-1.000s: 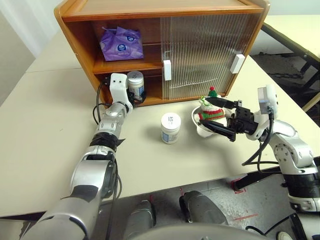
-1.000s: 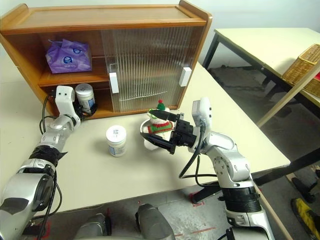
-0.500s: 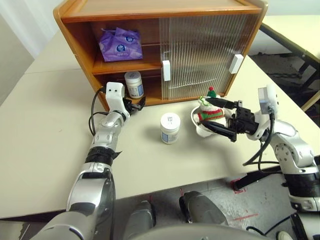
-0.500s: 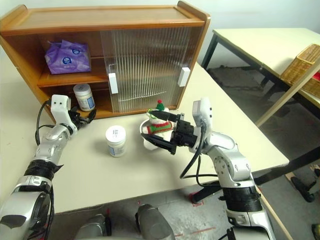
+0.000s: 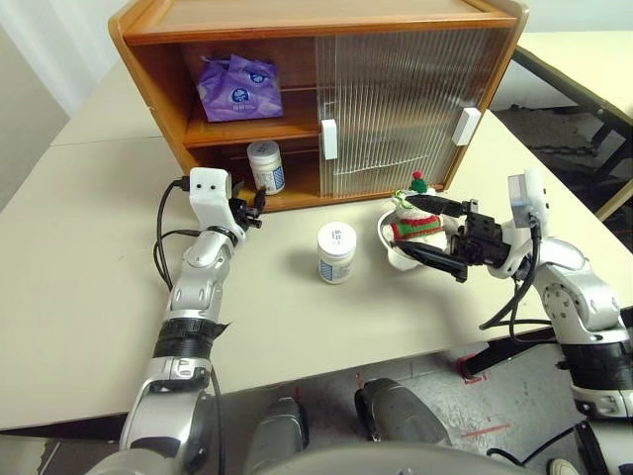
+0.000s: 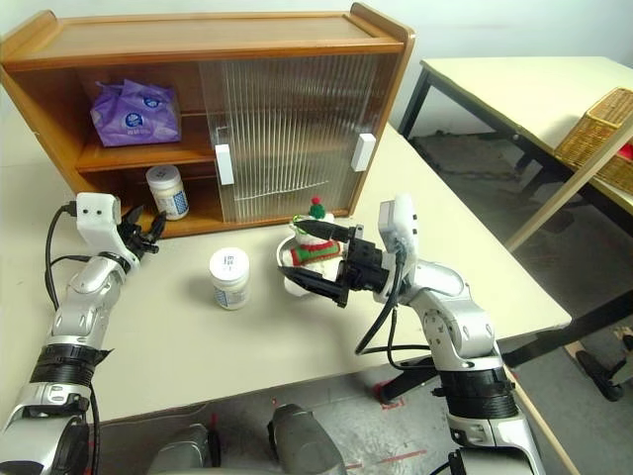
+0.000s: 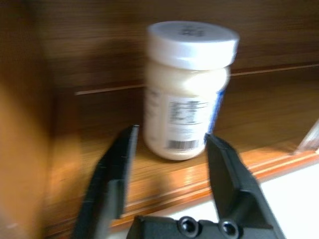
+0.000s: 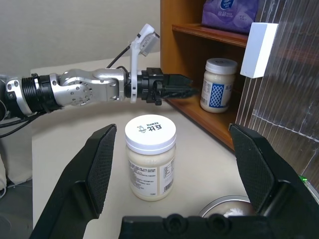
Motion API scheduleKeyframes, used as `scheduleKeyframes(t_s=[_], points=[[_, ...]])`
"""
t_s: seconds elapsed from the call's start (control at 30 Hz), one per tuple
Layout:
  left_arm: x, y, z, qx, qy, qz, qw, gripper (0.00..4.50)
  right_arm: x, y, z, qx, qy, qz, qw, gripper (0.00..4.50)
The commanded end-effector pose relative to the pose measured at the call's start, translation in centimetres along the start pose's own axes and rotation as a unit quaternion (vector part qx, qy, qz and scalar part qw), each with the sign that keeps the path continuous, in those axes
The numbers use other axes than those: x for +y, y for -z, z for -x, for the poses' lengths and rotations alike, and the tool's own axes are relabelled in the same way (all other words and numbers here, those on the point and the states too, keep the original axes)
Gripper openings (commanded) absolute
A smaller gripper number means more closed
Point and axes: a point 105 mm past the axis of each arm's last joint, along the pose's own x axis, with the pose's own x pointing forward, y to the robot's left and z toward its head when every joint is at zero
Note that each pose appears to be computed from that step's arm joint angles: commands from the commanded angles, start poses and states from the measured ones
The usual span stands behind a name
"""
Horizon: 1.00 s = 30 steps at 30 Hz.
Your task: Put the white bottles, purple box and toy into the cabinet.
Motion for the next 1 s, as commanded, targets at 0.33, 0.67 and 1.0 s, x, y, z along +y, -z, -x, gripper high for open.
scheduleKeyframes(t_s=[0.33,0.67,1.0], points=[[-0.5,1.2,-1.3,0.033,-0.006,-0.005,0.999,0.03,-0.2,0.1,0.2,0.002,0.009,0.007,1.0,4.5],[-0.2,0.4,-2.5,0.031,-0.027,-0.007,0.999,0.03,-0.1,0.2,0.4,0.005,0.01,0.006,1.0,4.5],[0.4,0.7,-2.7,0.043,-0.05,-0.014,0.998,0.03,-0.1,0.2,0.4,0.005,0.012,0.006,1.0,4.5]])
